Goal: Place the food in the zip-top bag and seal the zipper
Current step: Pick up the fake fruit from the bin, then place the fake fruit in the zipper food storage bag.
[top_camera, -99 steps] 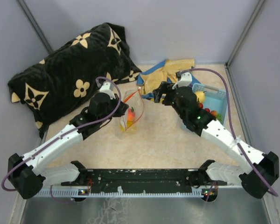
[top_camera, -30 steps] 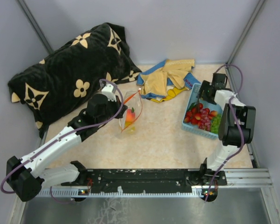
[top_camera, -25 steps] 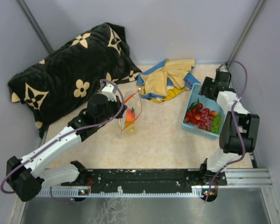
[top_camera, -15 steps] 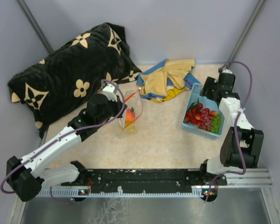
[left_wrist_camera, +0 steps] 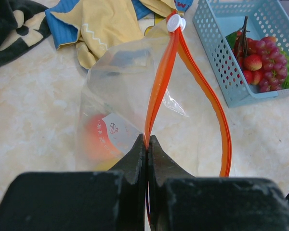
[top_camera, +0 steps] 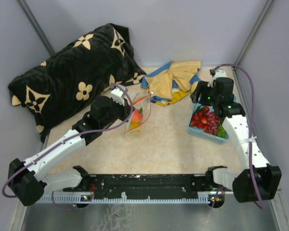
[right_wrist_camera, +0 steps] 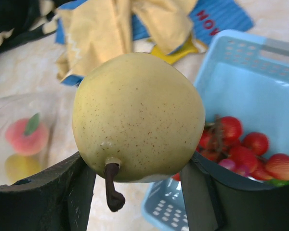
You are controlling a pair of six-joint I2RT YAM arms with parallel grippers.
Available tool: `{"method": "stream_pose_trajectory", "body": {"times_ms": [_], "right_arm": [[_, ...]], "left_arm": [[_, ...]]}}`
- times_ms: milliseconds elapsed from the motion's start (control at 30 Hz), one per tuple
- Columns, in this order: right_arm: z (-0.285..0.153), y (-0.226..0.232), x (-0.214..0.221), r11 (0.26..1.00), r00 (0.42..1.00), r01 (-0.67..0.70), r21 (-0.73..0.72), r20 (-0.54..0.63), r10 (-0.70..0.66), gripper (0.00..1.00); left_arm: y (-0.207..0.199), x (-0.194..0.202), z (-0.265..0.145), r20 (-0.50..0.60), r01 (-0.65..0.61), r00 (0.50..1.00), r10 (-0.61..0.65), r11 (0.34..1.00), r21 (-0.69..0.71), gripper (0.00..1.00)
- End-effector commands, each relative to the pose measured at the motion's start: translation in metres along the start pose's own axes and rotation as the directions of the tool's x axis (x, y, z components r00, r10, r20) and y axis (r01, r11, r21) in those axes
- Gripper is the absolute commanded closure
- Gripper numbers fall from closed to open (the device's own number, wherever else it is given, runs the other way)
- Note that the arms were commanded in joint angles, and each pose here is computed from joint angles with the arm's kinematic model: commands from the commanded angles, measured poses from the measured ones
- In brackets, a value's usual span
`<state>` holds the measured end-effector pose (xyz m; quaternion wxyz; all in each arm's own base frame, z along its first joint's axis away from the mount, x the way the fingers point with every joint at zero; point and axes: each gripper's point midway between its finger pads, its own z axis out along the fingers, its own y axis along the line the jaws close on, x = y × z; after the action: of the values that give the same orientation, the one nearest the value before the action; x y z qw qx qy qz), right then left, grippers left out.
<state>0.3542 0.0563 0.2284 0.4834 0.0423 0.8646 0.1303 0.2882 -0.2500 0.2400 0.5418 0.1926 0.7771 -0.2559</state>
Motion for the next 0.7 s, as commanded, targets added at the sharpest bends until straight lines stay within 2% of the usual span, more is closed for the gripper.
{"method": "stream_pose_trajectory", "body": {"times_ms": [0,400,667], "right_arm": [[-0.025,0.049,-0.008,0.993,0.999,0.037,-0.116,0.024,-0.034,0.47],[-0.063,0.173,0.010,0.922,0.993,0.115,-0.370,0.004,-0.122,0.47],[-0.086,0.254,0.031,0.796,0.982,0.141,-0.589,-0.018,-0.186,0.47]], "left_arm": [[-0.008,-0.006,0.004,0.036,-0.036,0.999,0.034,0.998,0.056,1.00],[-0.008,-0.005,0.003,0.057,-0.072,0.996,0.068,0.995,0.067,1.00],[-0.006,-0.004,-0.002,0.072,-0.081,0.994,0.076,0.995,0.063,1.00]]}}
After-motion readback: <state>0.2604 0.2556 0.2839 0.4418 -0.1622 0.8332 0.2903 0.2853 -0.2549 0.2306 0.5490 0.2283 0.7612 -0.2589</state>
